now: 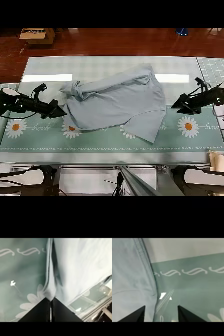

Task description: Fold the shirts.

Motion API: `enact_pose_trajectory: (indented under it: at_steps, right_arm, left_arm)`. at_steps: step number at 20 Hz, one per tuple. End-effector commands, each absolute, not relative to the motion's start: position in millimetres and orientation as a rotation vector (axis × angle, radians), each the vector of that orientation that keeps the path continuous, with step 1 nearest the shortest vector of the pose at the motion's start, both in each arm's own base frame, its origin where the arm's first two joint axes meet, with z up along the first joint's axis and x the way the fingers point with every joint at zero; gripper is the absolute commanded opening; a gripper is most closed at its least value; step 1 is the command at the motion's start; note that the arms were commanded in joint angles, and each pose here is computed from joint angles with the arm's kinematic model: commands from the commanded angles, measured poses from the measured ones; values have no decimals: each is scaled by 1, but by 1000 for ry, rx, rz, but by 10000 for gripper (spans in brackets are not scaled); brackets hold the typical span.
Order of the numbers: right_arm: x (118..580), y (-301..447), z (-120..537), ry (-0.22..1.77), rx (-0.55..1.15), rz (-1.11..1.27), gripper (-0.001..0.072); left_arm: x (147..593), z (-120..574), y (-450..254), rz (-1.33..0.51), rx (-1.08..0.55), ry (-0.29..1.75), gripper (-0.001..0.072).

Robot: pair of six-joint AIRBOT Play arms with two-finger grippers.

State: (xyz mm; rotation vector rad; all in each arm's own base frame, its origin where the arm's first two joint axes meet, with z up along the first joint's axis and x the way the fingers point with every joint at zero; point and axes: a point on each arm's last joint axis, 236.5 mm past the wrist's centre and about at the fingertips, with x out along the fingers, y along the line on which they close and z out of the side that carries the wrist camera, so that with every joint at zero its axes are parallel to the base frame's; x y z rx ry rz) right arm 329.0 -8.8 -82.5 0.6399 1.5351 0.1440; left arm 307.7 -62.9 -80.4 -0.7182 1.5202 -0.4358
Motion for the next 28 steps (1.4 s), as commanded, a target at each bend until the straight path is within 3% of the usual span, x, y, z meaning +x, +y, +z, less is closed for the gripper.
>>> enact_pose_trajectory:
  at_steps: [1,3,4,5,6,7,10,13,17,19,21,24,28]
  right_arm:
    - [339,22,-103,1477,628,156,493]
    - [356,40,-104,1419,622,170,481]
    - [362,50,-103,1398,605,182,419]
    - [364,59,-102,1391,595,196,343]
    - [364,66,-102,1391,587,211,223]
    - [364,72,-100,1392,591,224,43]
    - [360,85,-64,1393,555,393,27]
    - [377,76,42,1190,387,531,27]
    - [381,69,288,523,62,502,27]
    - [340,55,436,73,6,346,27]
    - [273,36,533,-243,29,202,26]
    - [205,23,566,-316,32,85,26]
    - [171,-17,528,-132,10,-126,26]
  left_arm:
    - [308,-76,-63,-446,-712,1509,19]
    - [309,-75,-64,-447,-716,1505,19]
    - [311,-74,-65,-452,-723,1497,19]
    - [314,-71,-66,-455,-728,1487,19]
    - [319,-66,-68,-462,-744,1467,19]
    - [327,-60,-69,-470,-758,1441,19]
    - [364,-6,-75,-551,-756,1269,18]
    - [397,111,-74,-619,-599,966,17]
    - [374,337,-69,-532,-283,374,17]
    - [322,451,-63,-419,-146,23,17]
    - [257,523,-61,-328,-89,-207,17]
    - [178,552,-68,-257,-98,-302,17]
    - [133,513,-58,-119,-63,-159,17]
